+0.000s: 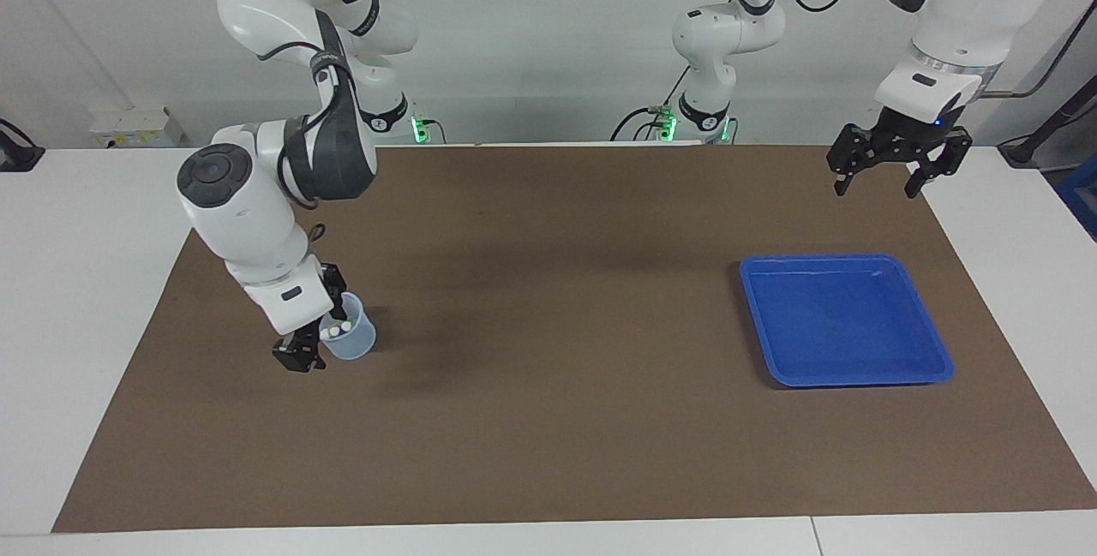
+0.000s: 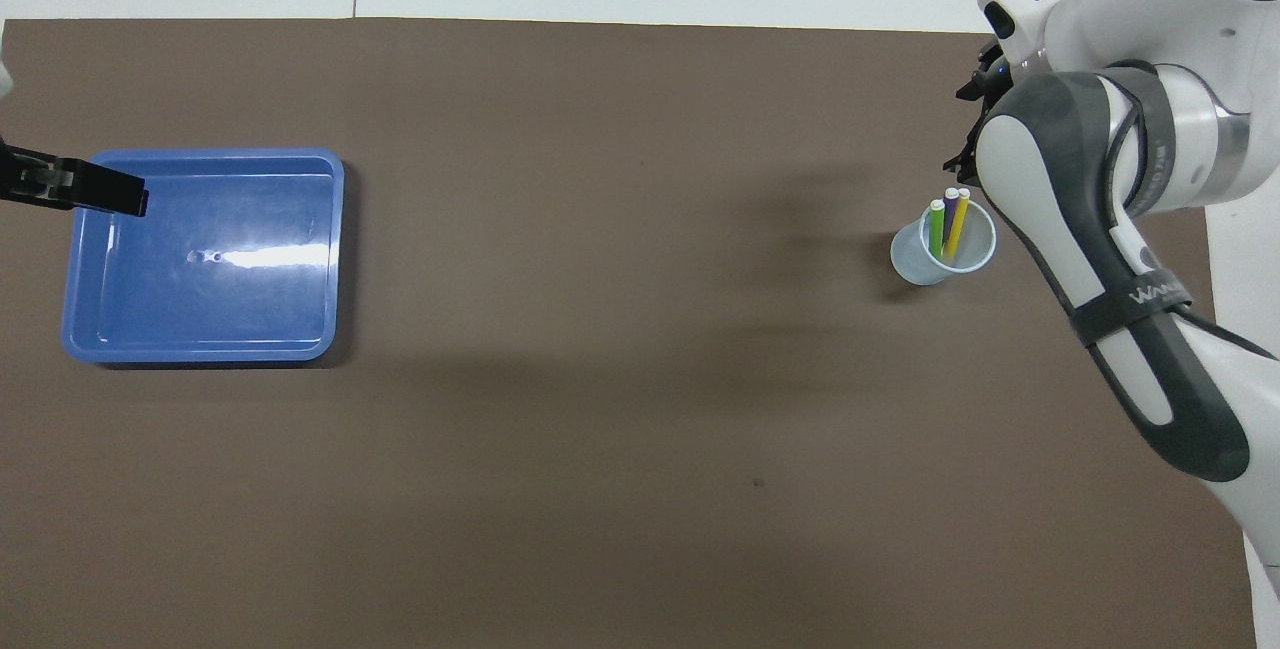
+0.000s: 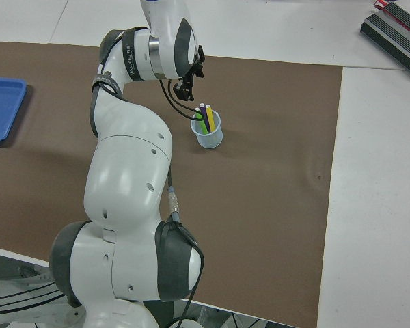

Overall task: Right arm passes pens to left for tray arrangement
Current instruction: 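Move the right gripper over the white cup of pens, then lower the right gripper into the cup and grasp the purple pen, then lift the purple pen with the right gripper while the left gripper approaches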

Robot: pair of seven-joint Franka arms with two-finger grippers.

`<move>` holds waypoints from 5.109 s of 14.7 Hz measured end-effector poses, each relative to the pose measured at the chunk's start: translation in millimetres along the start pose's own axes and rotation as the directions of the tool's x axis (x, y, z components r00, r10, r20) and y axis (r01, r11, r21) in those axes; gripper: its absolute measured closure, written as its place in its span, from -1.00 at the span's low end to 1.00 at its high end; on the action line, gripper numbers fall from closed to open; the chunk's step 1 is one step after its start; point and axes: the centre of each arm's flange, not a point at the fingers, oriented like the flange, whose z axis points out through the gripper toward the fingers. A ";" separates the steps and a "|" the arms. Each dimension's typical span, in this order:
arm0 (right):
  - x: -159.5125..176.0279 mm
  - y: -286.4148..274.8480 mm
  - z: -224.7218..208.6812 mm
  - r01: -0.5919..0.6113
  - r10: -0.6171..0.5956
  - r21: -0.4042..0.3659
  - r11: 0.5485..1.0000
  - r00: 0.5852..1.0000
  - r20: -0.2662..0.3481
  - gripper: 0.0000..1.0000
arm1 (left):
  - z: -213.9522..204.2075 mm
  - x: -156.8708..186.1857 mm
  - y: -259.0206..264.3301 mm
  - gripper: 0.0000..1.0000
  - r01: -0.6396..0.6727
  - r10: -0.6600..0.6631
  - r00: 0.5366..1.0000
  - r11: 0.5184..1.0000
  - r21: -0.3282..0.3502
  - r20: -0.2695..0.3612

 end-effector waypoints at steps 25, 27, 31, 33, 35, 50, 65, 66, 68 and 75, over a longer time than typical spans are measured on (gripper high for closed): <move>-16.0 -32.1 39.8 0.264 -0.262 -0.032 0.964 0.964 0.051 0.24 | 0.2 -0.5 -3.0 -1.00 0.005 -0.005 1.000 1.000 0.001 0.001; -18.0 -32.6 41.6 0.261 -0.259 -0.028 0.965 0.964 0.051 0.25 | 0.3 -1.0 -7.0 -1.00 0.012 -0.012 1.000 1.000 0.001 0.000; -18.2 -34.8 43.9 0.262 -0.260 -0.022 0.965 0.964 0.051 0.37 | 0.7 -1.7 -9.6 -1.00 0.017 -0.017 1.000 1.000 0.002 0.003; -18.3 -36.4 39.2 0.249 -0.248 -0.025 0.968 0.967 0.053 0.58 | 0.0 -1.8 -9.5 -1.00 0.017 -0.017 1.000 1.000 0.002 0.001; -18.7 -37.8 37.3 0.232 -0.231 -0.026 0.972 0.972 0.053 0.60 | -1.5 -2.3 -8.8 -1.00 0.016 -0.016 1.000 1.000 0.003 -0.002; -43.2 -39.4 18.8 0.097 -0.096 -0.019 0.995 0.994 0.060 0.62 | -3.3 -1.1 0.8 -1.00 -0.014 0.014 1.000 1.000 0.002 -0.006; -25.4 -53.5 -89.9 -0.669 0.667 0.045 0.742 0.744 0.039 0.62 | 8.5 -8.8 7.6 -1.00 0.120 -0.120 0.992 0.993 0.004 0.023; -23.3 -55.5 -93.8 -0.704 0.704 0.075 0.706 0.710 0.035 0.62 | 9.2 -9.9 8.7 -1.00 0.138 -0.138 0.990 0.990 0.002 0.025; -18.3 -57.2 -96.5 -0.743 0.747 0.115 0.659 0.665 0.022 0.62 | 10.3 -11.6 12.4 -1.00 0.198 -0.197 0.980 0.980 -0.022 0.035; 53.8 -75.7 -105.4 -0.893 0.926 0.284 0.350 0.375 0.036 0.62 | 28.5 -34.0 37.1 -0.98 0.528 -0.504 0.843 0.842 -0.114 0.188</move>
